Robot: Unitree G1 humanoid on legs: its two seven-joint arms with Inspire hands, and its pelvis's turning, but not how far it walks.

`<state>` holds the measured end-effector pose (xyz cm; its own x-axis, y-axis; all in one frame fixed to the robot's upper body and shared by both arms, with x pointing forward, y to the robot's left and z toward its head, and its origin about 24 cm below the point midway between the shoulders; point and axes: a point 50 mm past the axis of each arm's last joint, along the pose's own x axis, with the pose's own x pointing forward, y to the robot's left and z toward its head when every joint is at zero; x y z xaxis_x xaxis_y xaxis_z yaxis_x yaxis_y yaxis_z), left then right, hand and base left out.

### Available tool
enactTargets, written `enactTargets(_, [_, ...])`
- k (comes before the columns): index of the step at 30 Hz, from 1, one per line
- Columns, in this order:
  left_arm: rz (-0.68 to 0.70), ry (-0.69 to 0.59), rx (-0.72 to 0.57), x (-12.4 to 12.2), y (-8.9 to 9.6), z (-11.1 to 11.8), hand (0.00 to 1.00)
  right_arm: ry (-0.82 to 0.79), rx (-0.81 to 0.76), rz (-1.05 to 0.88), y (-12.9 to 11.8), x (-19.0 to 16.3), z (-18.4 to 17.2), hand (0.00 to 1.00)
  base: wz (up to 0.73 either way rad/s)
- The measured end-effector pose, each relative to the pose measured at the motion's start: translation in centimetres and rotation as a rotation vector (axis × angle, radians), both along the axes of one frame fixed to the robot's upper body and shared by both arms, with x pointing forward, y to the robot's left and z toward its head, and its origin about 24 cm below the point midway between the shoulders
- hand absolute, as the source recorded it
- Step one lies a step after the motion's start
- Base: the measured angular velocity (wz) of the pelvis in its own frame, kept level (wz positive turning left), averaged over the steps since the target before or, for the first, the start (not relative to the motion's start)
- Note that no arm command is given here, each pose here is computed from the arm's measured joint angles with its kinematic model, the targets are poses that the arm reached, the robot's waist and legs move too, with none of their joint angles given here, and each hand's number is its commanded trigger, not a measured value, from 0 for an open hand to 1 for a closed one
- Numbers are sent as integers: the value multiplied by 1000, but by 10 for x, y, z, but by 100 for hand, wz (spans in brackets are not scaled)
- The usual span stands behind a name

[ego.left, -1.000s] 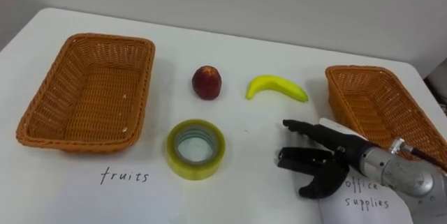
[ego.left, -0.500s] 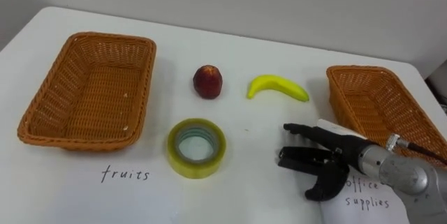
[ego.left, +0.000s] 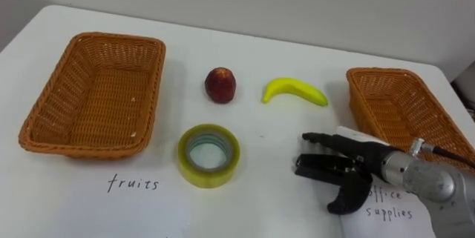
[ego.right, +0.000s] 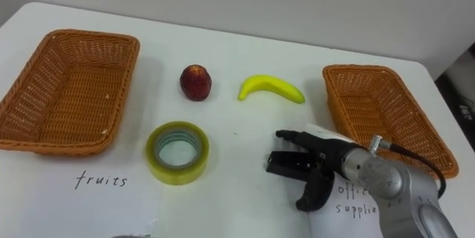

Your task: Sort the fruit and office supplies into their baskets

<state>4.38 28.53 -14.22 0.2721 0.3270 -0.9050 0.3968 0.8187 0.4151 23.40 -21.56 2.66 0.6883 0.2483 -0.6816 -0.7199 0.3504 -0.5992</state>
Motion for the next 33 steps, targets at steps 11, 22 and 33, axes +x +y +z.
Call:
enactTargets(11, [-28, -2, -3, 5, -4, -1, 0, -31, -30, -8, 0, 4, 4, 100, 0])
enactTargets(22, [-45, -15, -1, 11, -5, -1, 0, -80, -92, -36, 0, 10, 7, 100, 0])
enactTargets(33, [-48, -16, 12, 12, -6, -1, 0, -41, -68, -36, 2, 8, 3, 100, 0])
